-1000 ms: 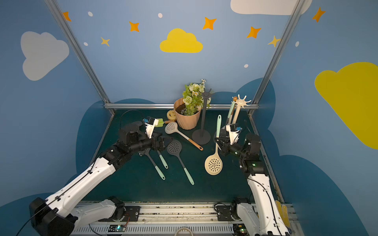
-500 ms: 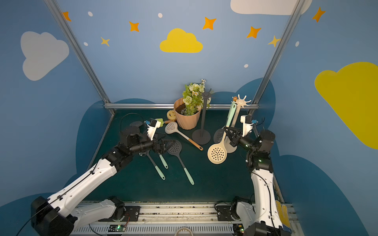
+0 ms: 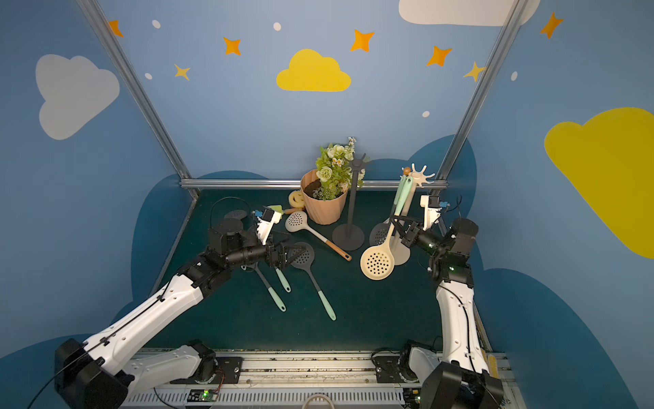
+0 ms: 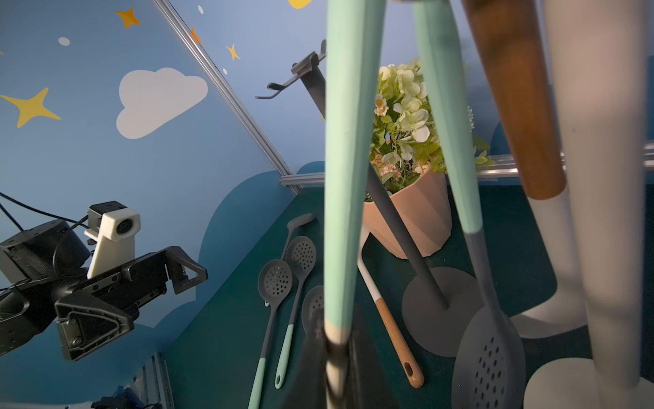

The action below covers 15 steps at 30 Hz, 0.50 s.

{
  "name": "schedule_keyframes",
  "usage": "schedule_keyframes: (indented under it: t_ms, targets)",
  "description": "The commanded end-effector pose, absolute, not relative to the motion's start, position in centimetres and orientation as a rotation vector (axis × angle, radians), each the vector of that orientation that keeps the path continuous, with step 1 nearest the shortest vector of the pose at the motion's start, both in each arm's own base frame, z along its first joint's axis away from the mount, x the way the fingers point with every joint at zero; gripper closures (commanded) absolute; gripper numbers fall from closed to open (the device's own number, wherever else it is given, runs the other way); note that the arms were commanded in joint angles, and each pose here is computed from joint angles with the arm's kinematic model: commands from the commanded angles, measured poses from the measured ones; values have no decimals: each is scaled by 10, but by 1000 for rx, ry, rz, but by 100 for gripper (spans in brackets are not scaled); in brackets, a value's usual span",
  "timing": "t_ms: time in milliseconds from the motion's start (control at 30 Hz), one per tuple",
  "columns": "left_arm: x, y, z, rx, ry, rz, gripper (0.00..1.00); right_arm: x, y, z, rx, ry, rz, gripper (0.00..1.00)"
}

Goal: Hang the skimmer on the kitchen utensil rack
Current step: Hang the skimmer on the rack.

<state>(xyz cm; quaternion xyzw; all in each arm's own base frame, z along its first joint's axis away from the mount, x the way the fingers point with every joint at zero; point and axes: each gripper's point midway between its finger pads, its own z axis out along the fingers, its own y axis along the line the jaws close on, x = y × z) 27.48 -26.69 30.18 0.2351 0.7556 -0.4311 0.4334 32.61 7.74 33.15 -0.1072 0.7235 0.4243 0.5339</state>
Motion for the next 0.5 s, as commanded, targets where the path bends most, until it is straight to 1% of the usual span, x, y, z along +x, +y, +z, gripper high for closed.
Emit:
schedule_keyframes:
  t_ms: [0, 467]
  targets:
    - [272, -270, 310, 616, 1843, -1088, 0, 328, 76, 345, -277, 1697, 1010, 100]
    - [269, -273, 307, 637, 1847, -1082, 0, 337, 70, 316, -193, 1757, 1027, 100]
